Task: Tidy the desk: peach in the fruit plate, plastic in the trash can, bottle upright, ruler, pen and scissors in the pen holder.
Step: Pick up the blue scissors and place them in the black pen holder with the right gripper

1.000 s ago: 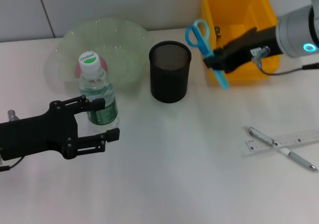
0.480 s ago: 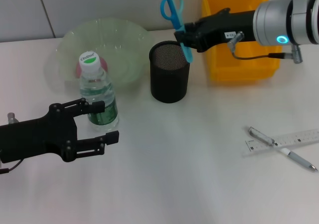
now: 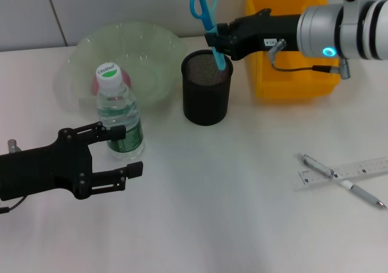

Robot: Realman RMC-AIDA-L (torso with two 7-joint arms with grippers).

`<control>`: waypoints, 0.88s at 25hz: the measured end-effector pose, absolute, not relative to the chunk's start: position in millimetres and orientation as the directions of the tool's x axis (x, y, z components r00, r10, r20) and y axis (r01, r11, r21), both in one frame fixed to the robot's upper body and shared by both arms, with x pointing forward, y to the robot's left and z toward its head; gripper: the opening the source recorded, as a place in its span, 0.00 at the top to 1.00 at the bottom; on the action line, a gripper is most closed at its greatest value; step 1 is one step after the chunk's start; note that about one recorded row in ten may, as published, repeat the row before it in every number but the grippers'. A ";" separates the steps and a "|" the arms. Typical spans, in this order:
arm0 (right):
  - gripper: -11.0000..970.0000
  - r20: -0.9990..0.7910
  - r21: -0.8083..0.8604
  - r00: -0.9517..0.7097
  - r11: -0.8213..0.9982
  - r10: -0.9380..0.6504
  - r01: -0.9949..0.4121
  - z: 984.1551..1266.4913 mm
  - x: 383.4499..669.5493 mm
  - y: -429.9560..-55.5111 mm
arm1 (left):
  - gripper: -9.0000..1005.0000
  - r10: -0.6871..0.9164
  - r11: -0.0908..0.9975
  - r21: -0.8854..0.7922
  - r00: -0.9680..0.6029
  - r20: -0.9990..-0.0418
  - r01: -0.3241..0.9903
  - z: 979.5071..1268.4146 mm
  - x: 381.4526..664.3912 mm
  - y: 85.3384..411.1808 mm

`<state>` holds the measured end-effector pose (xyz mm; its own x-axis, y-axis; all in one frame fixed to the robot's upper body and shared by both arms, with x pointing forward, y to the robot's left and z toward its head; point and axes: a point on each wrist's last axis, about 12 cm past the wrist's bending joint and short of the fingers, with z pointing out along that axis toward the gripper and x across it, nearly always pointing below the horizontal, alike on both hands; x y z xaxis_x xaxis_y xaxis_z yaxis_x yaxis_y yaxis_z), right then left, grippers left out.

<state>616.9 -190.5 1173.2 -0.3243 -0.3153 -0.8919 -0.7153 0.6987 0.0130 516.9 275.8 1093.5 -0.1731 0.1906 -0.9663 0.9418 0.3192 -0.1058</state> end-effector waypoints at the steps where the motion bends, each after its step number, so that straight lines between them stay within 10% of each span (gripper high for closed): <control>1: 0.63 -0.895 0.015 -0.321 0.698 -0.310 -0.716 1169.7 618.5 -189.5 | 0.20 0.191 0.319 -0.106 -0.173 -0.966 0.942 1093.4 516.8 275.9; 22: 0.59 -0.893 0.039 -0.335 0.691 -0.301 -0.722 1133.9 624.8 -189.1 | 0.20 0.188 0.319 -0.111 -0.178 -0.966 0.941 1093.9 515.9 277.0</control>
<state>624.8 -189.1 1133.9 -0.3353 -0.3006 -0.8929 -0.7221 0.6908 0.0386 515.9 277.0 1093.9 -0.1777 0.1884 -0.9659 0.9414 0.3186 -0.1110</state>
